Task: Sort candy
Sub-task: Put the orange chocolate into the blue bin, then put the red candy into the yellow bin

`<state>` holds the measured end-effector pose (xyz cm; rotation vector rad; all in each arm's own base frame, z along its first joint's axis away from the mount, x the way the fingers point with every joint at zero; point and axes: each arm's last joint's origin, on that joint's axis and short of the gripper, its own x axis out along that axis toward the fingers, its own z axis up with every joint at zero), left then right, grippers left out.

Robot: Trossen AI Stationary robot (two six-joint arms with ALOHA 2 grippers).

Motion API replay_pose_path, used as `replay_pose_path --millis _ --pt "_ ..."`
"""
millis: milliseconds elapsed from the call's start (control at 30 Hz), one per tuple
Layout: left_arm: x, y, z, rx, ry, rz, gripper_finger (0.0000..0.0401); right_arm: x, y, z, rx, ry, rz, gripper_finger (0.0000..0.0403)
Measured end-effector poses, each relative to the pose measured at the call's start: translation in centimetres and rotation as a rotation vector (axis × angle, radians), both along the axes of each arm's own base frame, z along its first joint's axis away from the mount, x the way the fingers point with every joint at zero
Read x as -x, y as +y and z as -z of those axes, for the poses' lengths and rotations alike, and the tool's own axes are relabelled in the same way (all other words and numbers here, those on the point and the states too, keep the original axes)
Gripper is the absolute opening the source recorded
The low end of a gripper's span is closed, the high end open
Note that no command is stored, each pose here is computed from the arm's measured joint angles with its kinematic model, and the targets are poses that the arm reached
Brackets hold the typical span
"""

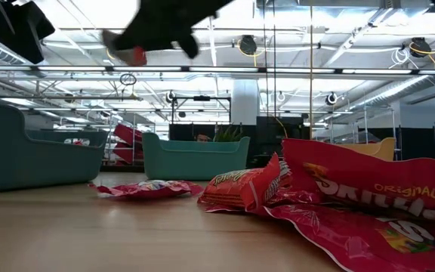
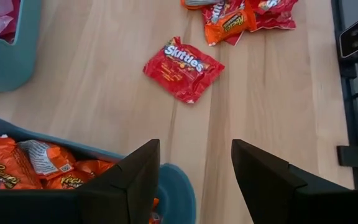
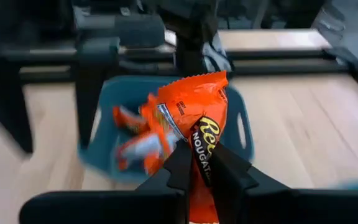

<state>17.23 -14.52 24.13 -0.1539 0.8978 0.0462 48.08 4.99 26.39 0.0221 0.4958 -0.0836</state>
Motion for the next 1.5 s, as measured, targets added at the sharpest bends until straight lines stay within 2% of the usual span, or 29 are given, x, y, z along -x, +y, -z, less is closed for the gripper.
replay_pose_path --millis 167,267,533,833,933,1133,1333,1500 --pt "-0.2 -0.1 -0.1 0.019 -0.018 0.0 0.0208 -4.4 -1.3 1.2 -0.039 -0.038 -0.056 0.0031" --pt "-0.2 -0.3 -0.2 0.049 -0.012 0.017 0.0208 -6.3 -2.0 2.6 -0.049 -0.039 -0.037 0.0032" --pt "-0.1 -0.4 -0.1 0.086 0.022 0.048 0.0208 -8.8 -2.2 4.7 -0.025 -0.062 -0.042 0.0075" --pt "-0.1 -0.5 -0.1 0.088 0.024 0.049 0.0208 -8.9 -2.2 5.2 -0.023 -0.046 -0.04 0.0143" --pt "-0.1 -0.5 -0.1 0.088 0.024 0.049 0.0208 -8.5 -2.2 4.5 -0.022 -0.025 -0.04 0.0156" --pt "-0.2 -0.6 -0.3 0.103 0.007 0.051 0.0208 -7.3 -2.3 2.3 -0.034 0.029 -0.032 0.0162" --pt "-0.4 -0.7 -0.4 0.116 -0.009 0.052 0.0208 -5.0 -2.2 1.0 -0.075 0.222 -0.093 0.016" --pt "-0.5 -0.8 -0.5 0.128 -0.023 0.053 0.0208 -3.5 -1.9 0.4 -0.09 0.335 -0.089 0.016"
